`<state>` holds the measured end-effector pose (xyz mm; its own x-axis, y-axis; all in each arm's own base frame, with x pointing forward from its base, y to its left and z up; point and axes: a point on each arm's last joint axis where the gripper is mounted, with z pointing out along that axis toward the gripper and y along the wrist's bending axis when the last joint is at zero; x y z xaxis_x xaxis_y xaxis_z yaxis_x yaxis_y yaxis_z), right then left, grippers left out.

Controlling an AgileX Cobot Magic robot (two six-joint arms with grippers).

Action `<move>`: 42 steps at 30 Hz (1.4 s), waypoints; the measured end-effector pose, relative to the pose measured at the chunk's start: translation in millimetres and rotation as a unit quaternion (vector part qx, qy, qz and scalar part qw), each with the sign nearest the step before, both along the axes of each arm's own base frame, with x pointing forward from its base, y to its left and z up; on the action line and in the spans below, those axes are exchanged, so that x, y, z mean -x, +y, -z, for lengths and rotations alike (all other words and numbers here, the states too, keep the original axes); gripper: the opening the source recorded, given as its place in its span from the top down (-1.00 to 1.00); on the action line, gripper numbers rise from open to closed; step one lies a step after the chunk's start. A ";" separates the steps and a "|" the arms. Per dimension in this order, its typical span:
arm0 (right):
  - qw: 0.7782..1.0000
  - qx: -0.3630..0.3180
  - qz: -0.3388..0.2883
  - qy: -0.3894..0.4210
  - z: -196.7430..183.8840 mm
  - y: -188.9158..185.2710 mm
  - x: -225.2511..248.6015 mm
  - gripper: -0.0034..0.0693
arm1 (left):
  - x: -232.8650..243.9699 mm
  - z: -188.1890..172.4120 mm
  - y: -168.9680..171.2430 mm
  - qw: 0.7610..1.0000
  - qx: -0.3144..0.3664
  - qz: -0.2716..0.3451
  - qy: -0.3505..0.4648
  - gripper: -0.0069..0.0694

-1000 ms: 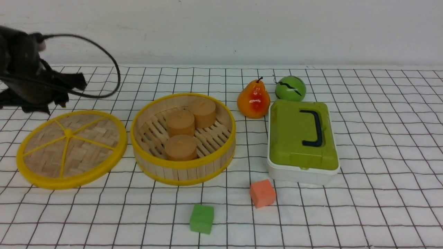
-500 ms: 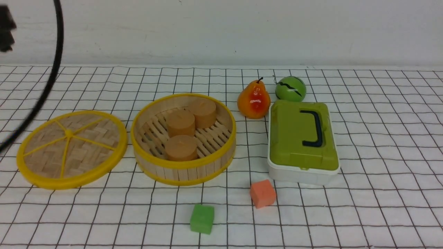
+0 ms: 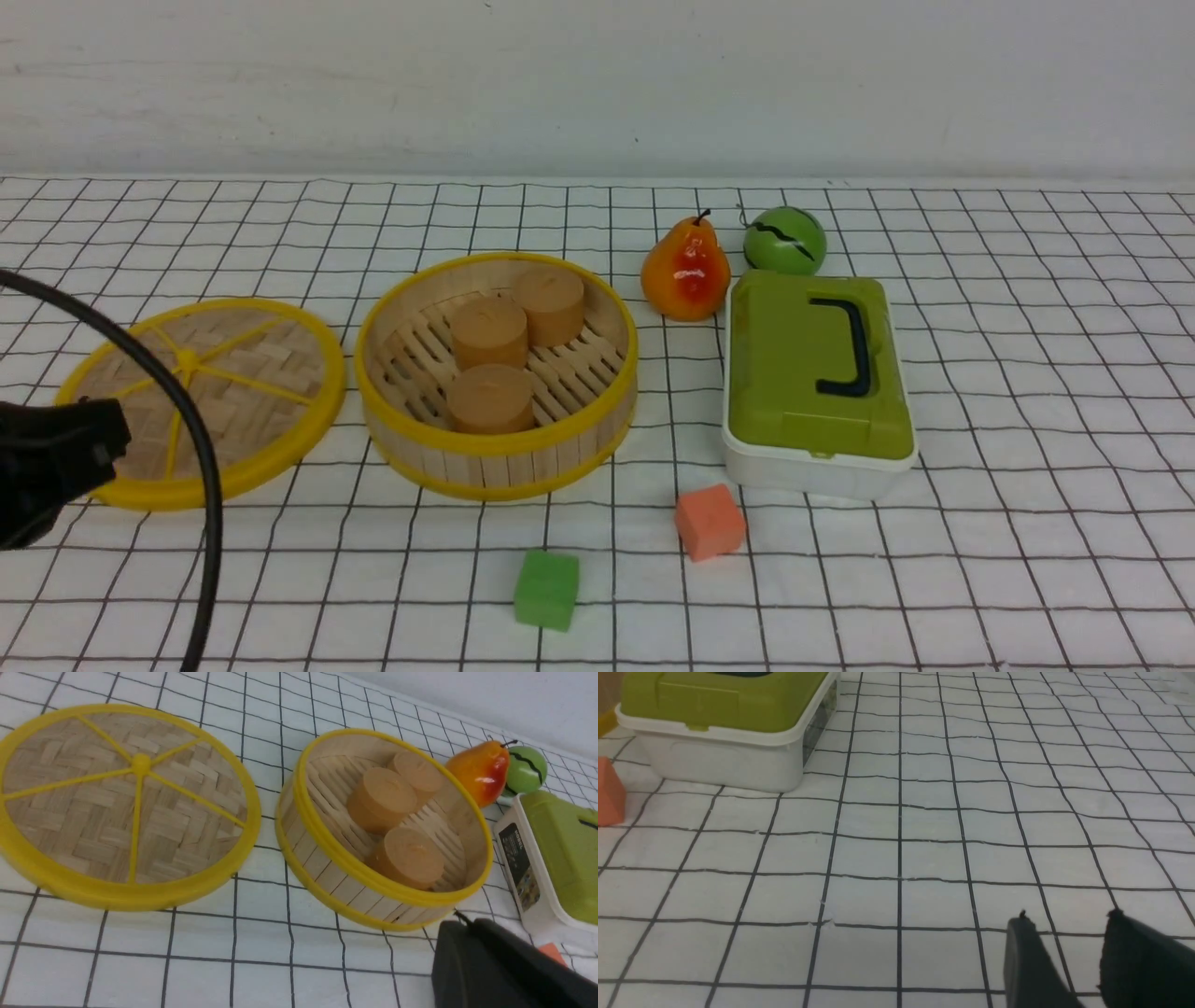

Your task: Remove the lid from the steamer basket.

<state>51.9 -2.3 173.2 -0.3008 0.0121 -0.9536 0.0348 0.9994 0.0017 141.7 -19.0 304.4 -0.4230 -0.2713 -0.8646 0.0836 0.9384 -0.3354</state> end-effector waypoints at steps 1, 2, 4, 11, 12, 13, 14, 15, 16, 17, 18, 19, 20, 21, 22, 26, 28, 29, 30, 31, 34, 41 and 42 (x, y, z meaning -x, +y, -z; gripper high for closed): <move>1.000 0.000 0.000 0.000 0.0 0.0 0.0 0.25 | 5.1 -1.6 -1.3 1.000 -0.016 0.014 -0.007 0.85; 1.000 0.000 0.000 0.000 0.0 0.0 0.0 0.25 | 11.4 -2.6 -3.0 0.999 -0.033 0.028 -0.019 0.85; 1.000 0.000 0.000 0.000 0.0 0.0 0.0 0.25 | 18.2 -2.2 -4.4 0.997 -0.053 0.041 -0.036 0.85; 1.000 0.000 0.000 0.000 0.0 0.0 0.0 0.25 | 54.4 24.6 4.7 0.978 -0.066 -0.014 -0.197 0.85; 1.000 0.000 0.000 0.000 0.0 0.0 0.0 0.25 | 57.5 34.6 6.5 0.977 -0.065 -0.022 -0.203 0.85; 1.000 0.000 0.000 0.000 0.0 0.0 0.0 0.25 | 62.3 42.2 9.3 0.973 -0.063 -0.035 -0.221 0.85; 1.000 0.000 0.000 0.000 0.0 0.0 0.0 0.25 | 65.9 50.9 11.0 0.970 -0.061 -0.042 -0.232 0.85; 1.000 0.000 0.000 0.000 0.0 0.0 0.0 0.25 | 66.6 53.1 11.1 0.970 -0.061 -0.042 -0.232 0.85; 1.000 0.000 0.000 0.000 0.0 0.0 0.0 0.25 | 69.5 61.4 12.4 0.967 -0.061 -0.047 -0.242 0.85; 1.000 0.000 0.000 0.000 0.0 0.0 0.0 0.25 | 72.9 74.8 13.6 0.963 -0.062 -0.052 -0.257 0.85; 1.000 0.000 0.000 0.000 0.0 0.0 0.0 0.25 | 74.6 78.4 14.2 0.960 -0.060 -0.055 -0.267 0.85; 1.000 0.000 0.000 0.000 0.0 0.0 0.0 0.25 | 76.7 85.4 14.3 0.959 -0.054 -0.057 -0.271 0.85; 1.000 0.000 0.000 0.000 0.0 0.0 0.0 0.25 | 78.2 89.0 14.6 0.960 -0.048 -0.060 -0.269 0.85; 1.000 0.000 0.000 0.000 0.0 0.0 0.0 0.25 | 78.5 89.3 14.6 0.960 -0.047 -0.061 -0.268 0.85; 1.000 0.000 0.000 0.000 0.0 0.0 0.0 0.25 | 80.0 92.5 15.2 0.963 -0.047 -0.066 -0.258 0.85; 1.000 0.000 0.000 0.000 0.0 0.0 0.0 0.25 | 82.6 104.8 16.5 0.974 -0.057 -0.079 -0.203 0.85; 1.000 0.000 0.000 0.000 0.0 0.0 0.0 0.25 | 84.3 110.5 16.0 0.979 -0.063 -0.075 -0.178 0.85; 1.000 0.000 0.000 0.000 0.0 0.0 0.0 0.25 | 84.9 113.4 15.6 0.982 -0.064 -0.071 -0.164 0.85; 1.000 0.000 0.000 0.000 0.0 0.0 0.0 0.25 | 85.2 116.1 15.2 0.984 -0.063 -0.069 -0.149 0.85; 1.000 0.000 0.000 0.000 0.0 0.0 0.0 0.25 | 85.7 119.7 14.7 0.988 -0.062 -0.065 -0.129 0.85; 1.000 0.000 0.000 0.000 0.0 0.0 0.0 0.25 | 86.9 126.1 13.7 0.992 -0.056 -0.059 -0.093 0.85; 1.000 0.000 0.000 0.000 0.0 0.0 0.0 0.25 | 88.8 132.1 10.7 0.996 -0.062 -0.028 -0.062 0.85; 1.000 0.000 0.000 0.000 0.0 0.0 0.0 0.25 | 89.0 132.3 10.5 0.996 -0.067 -0.023 -0.062 0.85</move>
